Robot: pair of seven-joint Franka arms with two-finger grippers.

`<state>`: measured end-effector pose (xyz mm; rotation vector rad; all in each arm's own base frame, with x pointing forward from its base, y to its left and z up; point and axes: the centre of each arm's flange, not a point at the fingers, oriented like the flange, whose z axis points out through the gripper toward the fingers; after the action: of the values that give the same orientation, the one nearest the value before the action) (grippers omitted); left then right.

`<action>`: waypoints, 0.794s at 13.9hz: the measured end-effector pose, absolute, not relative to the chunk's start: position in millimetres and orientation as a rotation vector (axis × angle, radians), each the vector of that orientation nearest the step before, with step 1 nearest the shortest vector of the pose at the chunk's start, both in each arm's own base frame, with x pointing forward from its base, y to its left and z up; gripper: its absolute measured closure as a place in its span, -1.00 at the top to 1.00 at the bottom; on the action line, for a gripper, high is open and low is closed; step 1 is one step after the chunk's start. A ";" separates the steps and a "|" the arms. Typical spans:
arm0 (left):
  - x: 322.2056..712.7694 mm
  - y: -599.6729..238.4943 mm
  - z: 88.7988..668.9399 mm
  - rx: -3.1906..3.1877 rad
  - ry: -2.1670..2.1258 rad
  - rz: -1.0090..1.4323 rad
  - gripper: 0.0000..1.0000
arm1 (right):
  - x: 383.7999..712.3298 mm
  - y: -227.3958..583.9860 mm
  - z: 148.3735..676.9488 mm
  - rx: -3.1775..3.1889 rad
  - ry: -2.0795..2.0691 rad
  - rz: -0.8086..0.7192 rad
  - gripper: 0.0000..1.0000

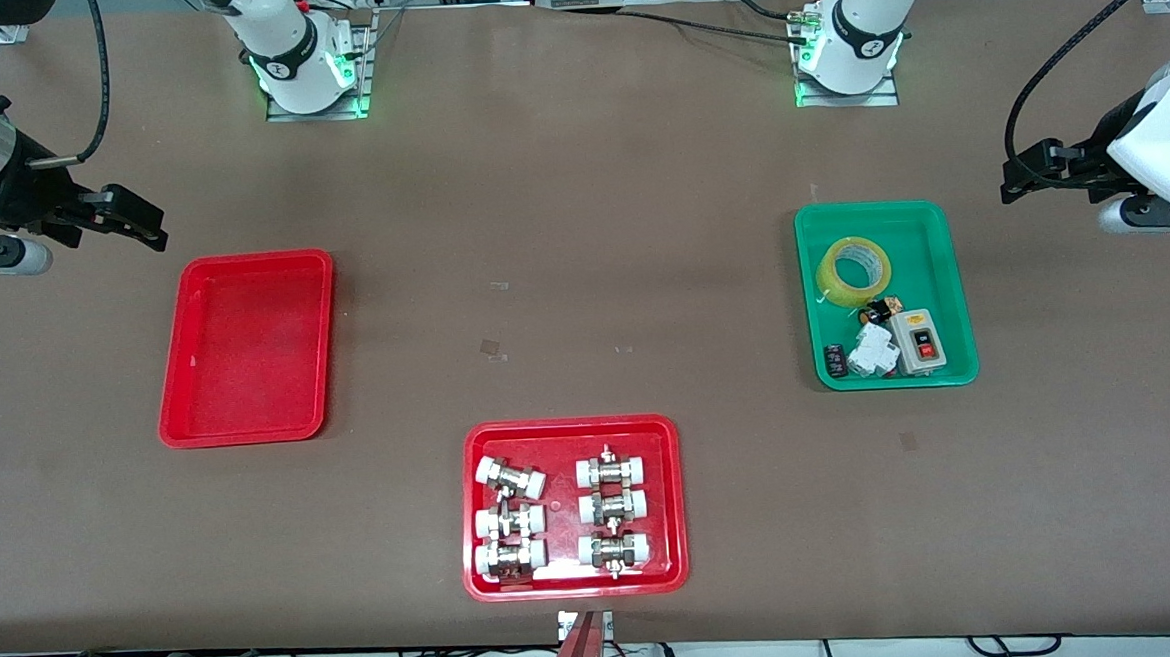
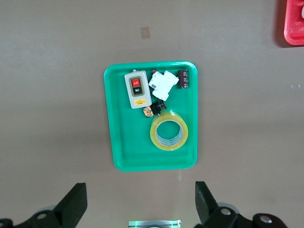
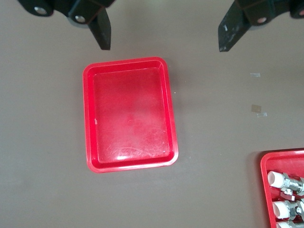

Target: Left arm passes tape to right arm into tray

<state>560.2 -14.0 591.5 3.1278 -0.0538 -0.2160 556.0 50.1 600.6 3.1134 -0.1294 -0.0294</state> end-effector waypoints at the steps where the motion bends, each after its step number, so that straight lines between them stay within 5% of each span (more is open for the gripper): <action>1: 560.2 -14.0 591.4 3.128 -0.054 -0.216 1.00 | 555.5 50.2 600.2 3.113 -0.129 -0.036 1.00; 11: 563.5 -17.7 583.4 3.129 -0.067 -0.195 1.00 | 553.0 48.1 598.2 3.109 -0.136 -0.074 1.00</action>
<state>563.5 -17.7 583.4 3.1286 -0.0665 -0.1946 553.0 48.1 598.2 3.1095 -0.1358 -0.0736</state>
